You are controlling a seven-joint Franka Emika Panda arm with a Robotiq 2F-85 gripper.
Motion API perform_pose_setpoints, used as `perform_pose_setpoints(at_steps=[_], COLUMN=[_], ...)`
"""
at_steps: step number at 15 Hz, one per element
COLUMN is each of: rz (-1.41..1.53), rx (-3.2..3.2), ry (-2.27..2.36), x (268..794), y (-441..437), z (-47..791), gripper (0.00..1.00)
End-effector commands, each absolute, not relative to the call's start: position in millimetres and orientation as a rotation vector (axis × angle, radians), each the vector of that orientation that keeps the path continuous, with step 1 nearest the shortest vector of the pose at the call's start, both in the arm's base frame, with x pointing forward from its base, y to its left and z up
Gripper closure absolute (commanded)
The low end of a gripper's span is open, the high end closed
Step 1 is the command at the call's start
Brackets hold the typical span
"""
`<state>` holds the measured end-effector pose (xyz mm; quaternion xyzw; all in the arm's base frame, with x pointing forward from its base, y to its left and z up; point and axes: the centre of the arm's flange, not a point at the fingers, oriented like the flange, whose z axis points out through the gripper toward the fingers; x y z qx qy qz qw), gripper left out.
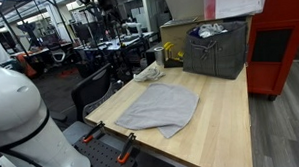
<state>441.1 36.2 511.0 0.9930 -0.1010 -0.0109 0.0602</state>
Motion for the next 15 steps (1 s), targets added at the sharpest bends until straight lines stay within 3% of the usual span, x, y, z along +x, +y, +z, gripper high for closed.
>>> perform_pose_setpoints(at_steps=[1, 15], rz=[-0.089, -0.447], rx=[3.003, 2.944], ry=[-0.353, -0.303], x=[475.4, 570.9], y=[60.6, 42.7], z=[503.7, 348.7], gripper=[0.00, 0.00])
